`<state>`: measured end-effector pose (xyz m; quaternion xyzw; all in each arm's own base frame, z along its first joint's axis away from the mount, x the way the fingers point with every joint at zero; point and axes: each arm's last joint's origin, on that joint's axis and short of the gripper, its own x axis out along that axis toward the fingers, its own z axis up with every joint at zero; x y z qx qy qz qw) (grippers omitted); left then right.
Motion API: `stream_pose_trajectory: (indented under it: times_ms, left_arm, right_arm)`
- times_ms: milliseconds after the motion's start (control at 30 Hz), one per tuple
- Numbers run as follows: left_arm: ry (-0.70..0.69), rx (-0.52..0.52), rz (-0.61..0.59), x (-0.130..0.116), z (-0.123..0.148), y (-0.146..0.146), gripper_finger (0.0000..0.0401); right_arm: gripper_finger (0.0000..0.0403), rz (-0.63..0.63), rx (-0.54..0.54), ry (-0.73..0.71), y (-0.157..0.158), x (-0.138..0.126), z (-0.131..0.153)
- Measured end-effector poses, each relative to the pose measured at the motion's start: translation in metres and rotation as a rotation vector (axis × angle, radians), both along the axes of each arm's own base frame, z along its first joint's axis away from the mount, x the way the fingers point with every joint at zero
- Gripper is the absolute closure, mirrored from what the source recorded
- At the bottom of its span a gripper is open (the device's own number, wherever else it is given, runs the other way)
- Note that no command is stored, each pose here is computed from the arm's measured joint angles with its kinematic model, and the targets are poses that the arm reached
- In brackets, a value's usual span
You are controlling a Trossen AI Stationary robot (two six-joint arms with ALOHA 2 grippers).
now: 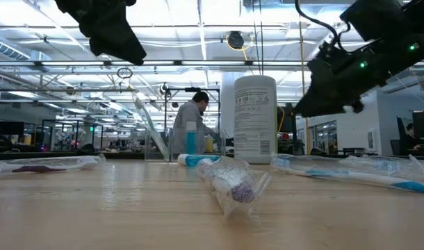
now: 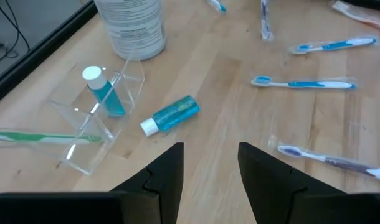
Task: Pick & Place toothbrushing station
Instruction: Put the top blue toothbrush in the right compartment of the transparent organizer
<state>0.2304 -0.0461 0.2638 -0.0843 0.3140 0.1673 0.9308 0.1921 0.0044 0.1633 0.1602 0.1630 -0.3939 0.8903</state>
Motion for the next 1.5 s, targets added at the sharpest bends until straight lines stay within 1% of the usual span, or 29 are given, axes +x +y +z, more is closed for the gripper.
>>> stream_pose_trajectory:
  times_ms: [67,167,333,400,500,567,667,800,1000,1133,1233,1367,1500]
  left_arm:
    - [0.002,0.004,-0.006,0.000,0.000,-0.001,0.0242]
    - [0.006,0.017,-0.021,0.000,0.000,-0.002,0.0242]
    - [0.004,0.017,-0.018,0.000,0.000,-0.001,0.0242]
    - [0.004,0.016,-0.016,0.000,0.000,-0.001,0.0242]
    - [-0.005,0.016,-0.014,0.001,0.001,-0.001,0.0242]
    - [-0.020,0.018,-0.018,0.002,0.002,-0.001,0.0242]
    - [-0.023,0.018,-0.018,0.002,0.002,-0.001,0.0242]
    - [-0.015,0.024,-0.022,0.001,0.002,-0.001,0.0242]
    - [-0.016,0.053,-0.012,0.001,0.002,0.000,0.0242]
    - [-0.025,0.079,0.018,0.001,0.003,0.001,0.0242]
    - [-0.024,0.084,0.018,0.001,0.003,0.001,0.0242]
    - [-0.022,0.088,0.015,0.001,0.003,0.001,0.0242]
    - [-0.023,0.088,0.015,0.001,0.003,0.001,0.0242]
  right_arm:
    - [0.0247,-0.100,-0.031,0.027,-0.008,-0.010,0.002]
    - [0.0240,-0.181,-0.005,0.049,-0.019,-0.021,0.004]
    - [0.0197,-0.334,0.011,0.103,-0.041,-0.033,0.000]
    - [0.0183,-0.429,0.051,0.075,-0.051,-0.037,-0.001]
    - [0.0173,-0.528,0.151,0.043,-0.063,-0.042,-0.006]
    - [0.0173,-0.561,0.218,0.054,-0.069,-0.045,-0.010]
    - [0.0179,-0.602,0.298,0.127,-0.073,-0.052,-0.018]
    - [0.0187,-0.679,0.364,0.201,-0.075,-0.060,-0.027]
    - [0.0186,-0.736,0.379,0.173,-0.084,-0.057,-0.034]
    - [0.0191,-0.771,0.384,0.221,-0.088,-0.056,-0.043]
    - [0.0193,-0.800,0.386,0.247,-0.092,-0.058,-0.052]
    - [0.0194,-0.825,0.377,0.227,-0.095,-0.061,-0.062]
    - [0.0217,-0.844,0.385,0.215,-0.092,-0.066,-0.070]
